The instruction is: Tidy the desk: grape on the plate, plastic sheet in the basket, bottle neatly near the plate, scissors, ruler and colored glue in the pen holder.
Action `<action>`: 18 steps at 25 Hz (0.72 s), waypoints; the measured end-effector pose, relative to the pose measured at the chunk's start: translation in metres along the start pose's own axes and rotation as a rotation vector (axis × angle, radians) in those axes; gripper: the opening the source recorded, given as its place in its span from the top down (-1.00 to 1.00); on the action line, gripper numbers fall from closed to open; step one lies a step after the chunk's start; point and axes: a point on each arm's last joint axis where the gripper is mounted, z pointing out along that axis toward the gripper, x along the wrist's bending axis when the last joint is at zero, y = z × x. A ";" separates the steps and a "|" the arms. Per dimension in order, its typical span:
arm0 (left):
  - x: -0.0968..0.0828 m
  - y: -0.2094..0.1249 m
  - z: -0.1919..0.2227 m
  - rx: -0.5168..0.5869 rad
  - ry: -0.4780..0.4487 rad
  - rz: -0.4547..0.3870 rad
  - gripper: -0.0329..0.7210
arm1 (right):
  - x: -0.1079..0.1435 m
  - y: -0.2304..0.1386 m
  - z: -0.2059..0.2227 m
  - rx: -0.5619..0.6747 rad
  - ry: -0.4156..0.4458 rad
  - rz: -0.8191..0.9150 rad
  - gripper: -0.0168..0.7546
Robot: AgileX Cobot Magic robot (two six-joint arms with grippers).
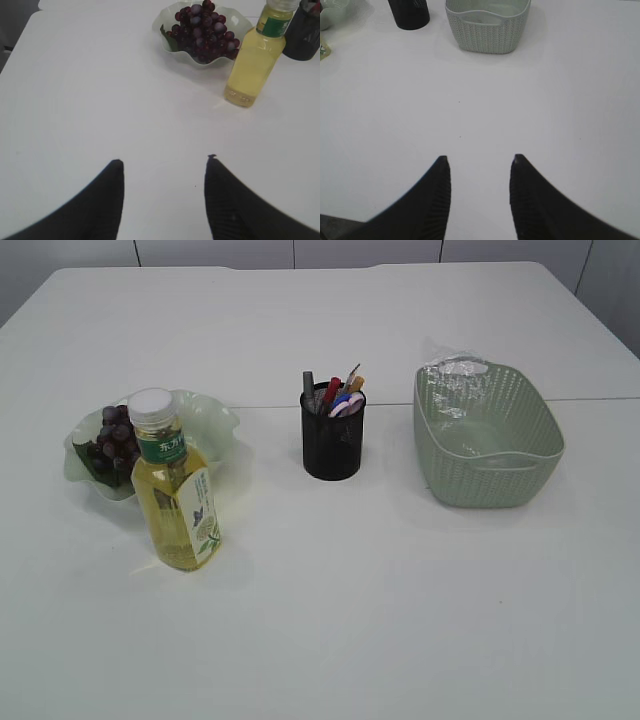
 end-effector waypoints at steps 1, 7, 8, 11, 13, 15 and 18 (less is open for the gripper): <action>0.000 0.000 0.000 0.000 0.000 0.000 -0.11 | 0.000 0.000 0.000 0.000 0.000 0.000 0.19; 0.000 0.000 0.000 -0.002 0.000 0.000 -0.11 | 0.000 0.000 0.000 0.000 -0.007 0.005 0.20; 0.000 0.000 0.000 -0.002 -0.002 -0.001 -0.11 | 0.000 0.000 0.000 0.000 -0.015 0.010 0.20; 0.000 0.000 0.000 -0.002 -0.002 -0.001 -0.10 | 0.001 0.000 0.000 0.000 -0.055 0.035 0.19; 0.000 0.000 0.000 -0.002 -0.002 -0.001 -0.09 | 0.001 0.000 0.000 0.000 -0.080 0.048 0.20; 0.000 0.000 0.000 -0.002 -0.002 -0.001 -0.07 | 0.001 0.000 0.000 0.001 -0.097 0.060 0.19; 0.000 0.000 0.000 -0.002 -0.002 -0.001 -0.05 | 0.002 0.000 0.000 0.000 -0.124 0.076 0.20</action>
